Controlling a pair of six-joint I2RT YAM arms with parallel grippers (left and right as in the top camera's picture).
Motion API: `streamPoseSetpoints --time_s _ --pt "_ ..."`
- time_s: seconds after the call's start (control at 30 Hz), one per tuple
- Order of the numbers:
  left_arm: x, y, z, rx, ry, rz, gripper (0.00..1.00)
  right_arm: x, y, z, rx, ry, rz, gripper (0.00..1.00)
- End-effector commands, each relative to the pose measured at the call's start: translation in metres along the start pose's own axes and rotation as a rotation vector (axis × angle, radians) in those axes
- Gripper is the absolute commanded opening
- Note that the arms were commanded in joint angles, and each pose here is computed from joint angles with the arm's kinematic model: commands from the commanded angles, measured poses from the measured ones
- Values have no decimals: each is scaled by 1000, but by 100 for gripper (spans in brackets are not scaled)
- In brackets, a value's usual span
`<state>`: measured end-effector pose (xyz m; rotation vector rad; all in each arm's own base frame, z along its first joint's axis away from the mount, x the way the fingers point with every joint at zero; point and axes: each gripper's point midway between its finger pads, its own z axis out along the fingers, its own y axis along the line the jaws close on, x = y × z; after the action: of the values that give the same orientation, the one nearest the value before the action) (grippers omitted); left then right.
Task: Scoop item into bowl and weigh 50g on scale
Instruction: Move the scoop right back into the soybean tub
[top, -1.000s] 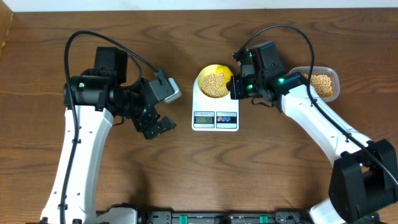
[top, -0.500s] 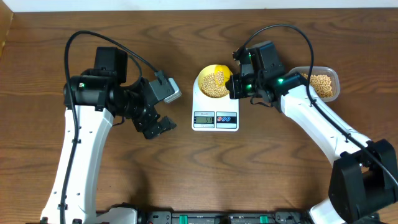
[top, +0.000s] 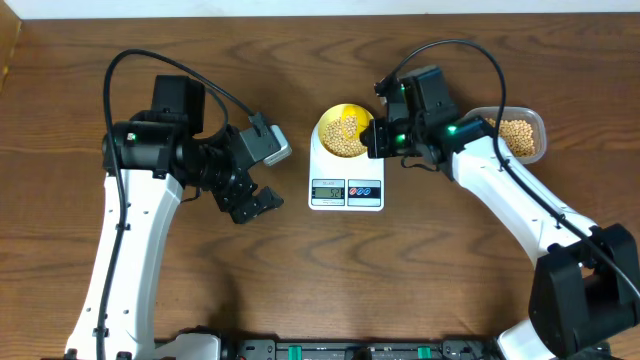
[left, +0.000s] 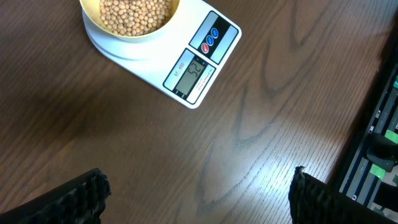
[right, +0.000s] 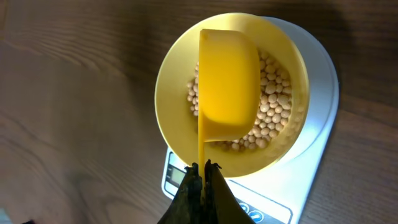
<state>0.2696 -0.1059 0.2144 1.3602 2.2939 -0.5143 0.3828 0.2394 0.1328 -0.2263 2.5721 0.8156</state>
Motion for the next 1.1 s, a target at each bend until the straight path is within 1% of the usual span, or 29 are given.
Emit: streamPoseSetpoints --time_s 0.0,0.1,0.33,0.57,0.67,0.87,0.9,1.07 --pt "-3 -1 0 11 -9 17 95 -10 6 -13 -57 -26 30 1" --pt "-3 -1 0 11 -9 17 95 -16 2 -18 -74 -42 42 1" --pt "-3 -1 0 11 -9 17 95 -35 -16 -50 -138 -92 100 1" --pt "-3 -1 0 11 -9 17 95 -39 -54 -100 -61 -149 128 1" --pt "-3 -1 0 11 -9 17 95 -34 -74 -127 0 -172 156 1" --pt "-3 -1 0 11 -9 17 95 -9 -122 -179 224 -187 237 1" --pt "-3 -1 0 11 -9 17 95 -2 -133 -190 284 -186 253 1" --pt "-3 -1 0 11 -9 17 95 7 -147 -198 377 -163 217 1"
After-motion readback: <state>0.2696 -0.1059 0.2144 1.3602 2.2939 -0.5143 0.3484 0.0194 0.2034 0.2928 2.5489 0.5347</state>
